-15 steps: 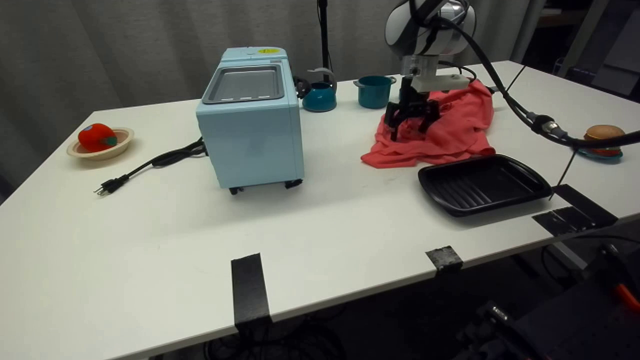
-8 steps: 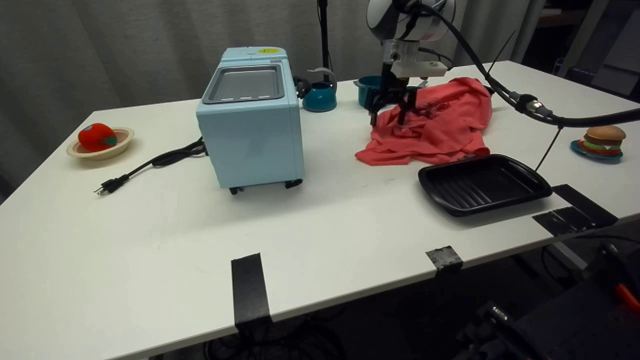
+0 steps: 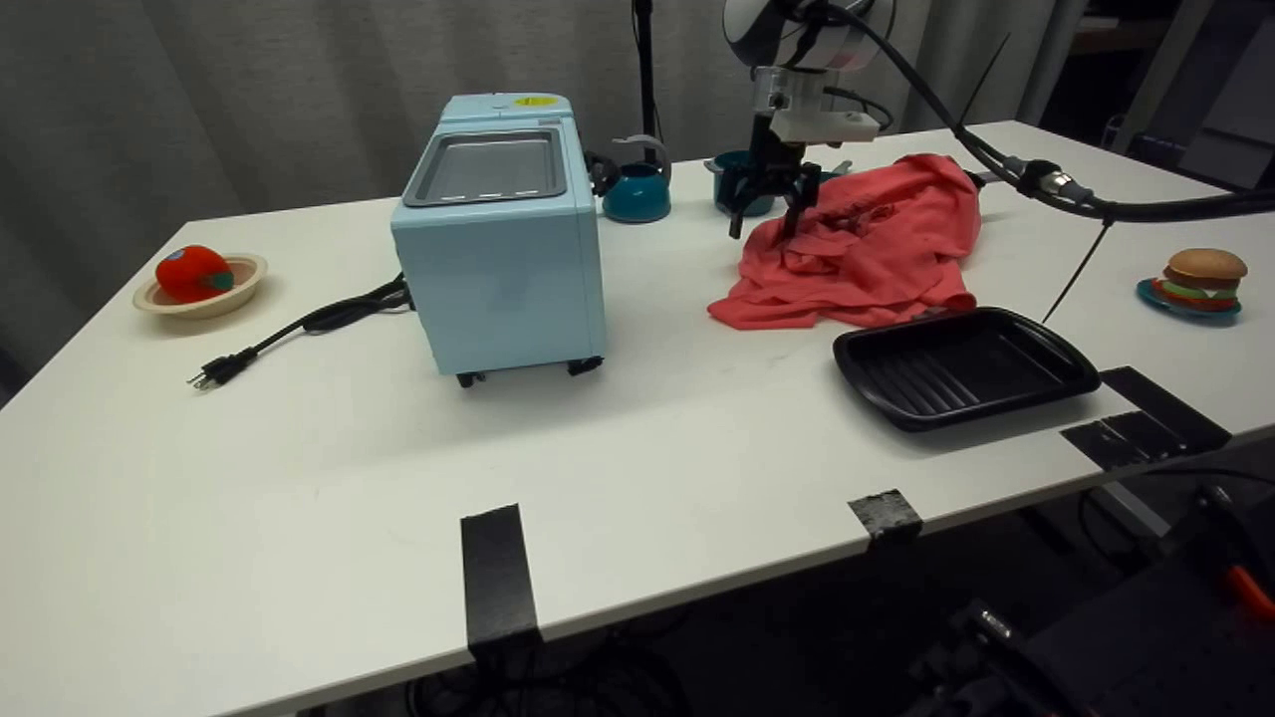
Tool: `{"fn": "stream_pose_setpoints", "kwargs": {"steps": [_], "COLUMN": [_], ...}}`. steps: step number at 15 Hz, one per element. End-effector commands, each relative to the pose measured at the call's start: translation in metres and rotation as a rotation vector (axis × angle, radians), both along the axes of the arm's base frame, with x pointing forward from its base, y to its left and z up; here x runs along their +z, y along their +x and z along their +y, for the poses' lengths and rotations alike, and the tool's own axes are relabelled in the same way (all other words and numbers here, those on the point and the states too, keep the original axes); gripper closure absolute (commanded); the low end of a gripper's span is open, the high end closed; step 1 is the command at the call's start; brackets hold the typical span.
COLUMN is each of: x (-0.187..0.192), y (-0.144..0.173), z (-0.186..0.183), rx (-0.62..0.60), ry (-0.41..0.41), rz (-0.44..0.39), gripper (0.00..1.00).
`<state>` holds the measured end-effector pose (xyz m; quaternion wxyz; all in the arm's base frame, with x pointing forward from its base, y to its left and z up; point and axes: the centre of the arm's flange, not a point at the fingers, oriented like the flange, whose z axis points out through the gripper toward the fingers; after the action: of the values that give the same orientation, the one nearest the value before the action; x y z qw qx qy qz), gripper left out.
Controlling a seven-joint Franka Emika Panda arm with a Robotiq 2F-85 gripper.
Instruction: Unfold the shirt
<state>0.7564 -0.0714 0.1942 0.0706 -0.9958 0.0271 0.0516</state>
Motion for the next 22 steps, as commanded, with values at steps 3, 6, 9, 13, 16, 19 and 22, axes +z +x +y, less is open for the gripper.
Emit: {"fn": "stream_pose_setpoints", "kwargs": {"steps": [3,6,9,13,16,19,22], "x": [0.033,0.04,0.031,0.017,0.017,0.016,0.011], "y": [-0.022,-0.048,-0.064,-0.08,-0.095,-0.115,-0.127], "z": [0.027,0.043,0.039,0.016,-0.002,-0.016,-0.031], "rx": [0.046,0.064,0.055,0.053,0.034,0.014,0.012], "ry": [0.013,-0.012,-0.06,-0.116,-0.145,-0.172,-0.205], "rz": [0.063,0.128,0.192,0.205,0.23,0.265,0.287], "gripper": [0.0,0.0,0.0,0.0,0.0,0.0,0.0]}}
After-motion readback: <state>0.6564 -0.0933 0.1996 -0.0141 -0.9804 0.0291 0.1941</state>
